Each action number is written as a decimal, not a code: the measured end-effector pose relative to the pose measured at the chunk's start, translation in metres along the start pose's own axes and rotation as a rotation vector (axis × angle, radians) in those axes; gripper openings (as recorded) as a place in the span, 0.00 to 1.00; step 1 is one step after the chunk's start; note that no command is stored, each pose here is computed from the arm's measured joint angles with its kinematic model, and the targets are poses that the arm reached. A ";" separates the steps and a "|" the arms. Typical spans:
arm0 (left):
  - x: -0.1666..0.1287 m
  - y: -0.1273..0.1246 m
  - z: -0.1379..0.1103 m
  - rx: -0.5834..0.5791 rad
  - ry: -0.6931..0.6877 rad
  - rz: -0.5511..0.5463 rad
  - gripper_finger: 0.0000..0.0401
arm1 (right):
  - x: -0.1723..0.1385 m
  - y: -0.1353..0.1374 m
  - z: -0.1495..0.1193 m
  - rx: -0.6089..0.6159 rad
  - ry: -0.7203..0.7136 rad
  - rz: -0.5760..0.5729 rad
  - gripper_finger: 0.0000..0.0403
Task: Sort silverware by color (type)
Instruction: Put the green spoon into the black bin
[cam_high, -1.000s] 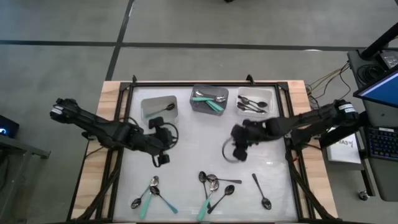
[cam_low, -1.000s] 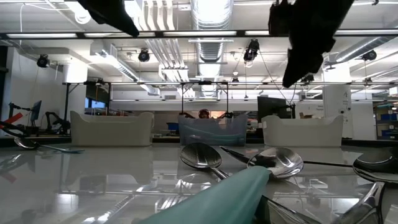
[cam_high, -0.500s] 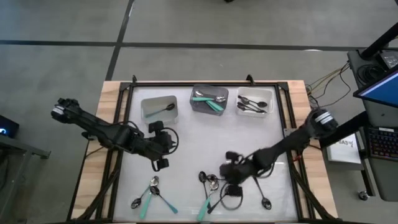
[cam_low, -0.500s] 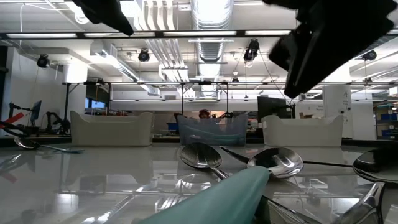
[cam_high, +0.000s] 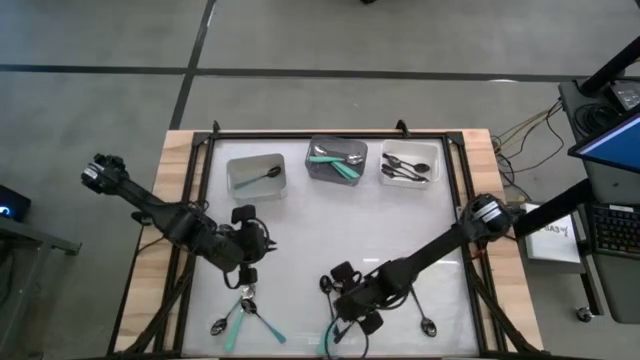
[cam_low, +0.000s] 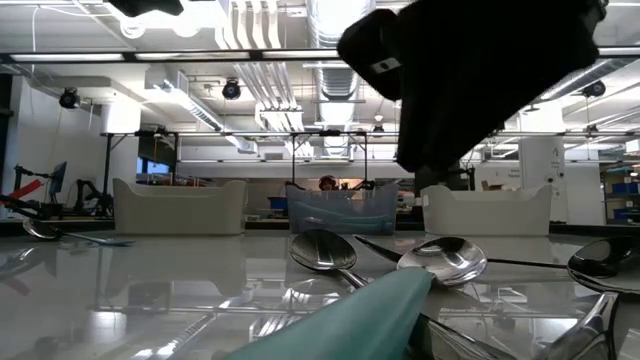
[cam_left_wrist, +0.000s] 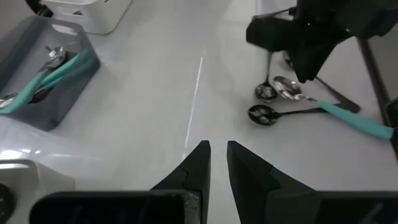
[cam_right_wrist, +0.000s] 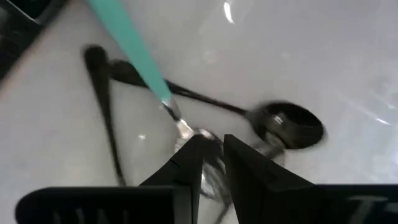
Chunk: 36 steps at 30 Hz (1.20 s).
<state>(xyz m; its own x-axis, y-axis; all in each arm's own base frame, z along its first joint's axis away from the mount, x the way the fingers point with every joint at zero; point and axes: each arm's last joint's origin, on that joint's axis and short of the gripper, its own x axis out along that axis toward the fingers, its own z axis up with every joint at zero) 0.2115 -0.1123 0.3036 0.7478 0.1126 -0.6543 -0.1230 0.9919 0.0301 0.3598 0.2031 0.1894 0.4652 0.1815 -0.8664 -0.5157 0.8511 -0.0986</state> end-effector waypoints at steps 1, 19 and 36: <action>-0.001 -0.002 -0.001 0.001 -0.002 -0.007 0.09 | 0.001 0.000 0.003 0.001 -0.010 0.020 0.14; -0.006 -0.010 -0.004 0.013 -0.006 -0.034 0.09 | 0.044 0.004 0.007 -0.047 0.064 0.055 0.15; -0.006 -0.010 -0.004 0.013 -0.005 -0.033 0.09 | 0.034 0.003 0.017 0.081 0.034 0.097 0.26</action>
<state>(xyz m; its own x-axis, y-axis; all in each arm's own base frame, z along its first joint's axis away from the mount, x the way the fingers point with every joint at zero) 0.2053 -0.1229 0.3039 0.7549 0.0799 -0.6510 -0.0893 0.9958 0.0187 0.3865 0.2204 0.1676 0.3907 0.2492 -0.8861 -0.4968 0.8675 0.0249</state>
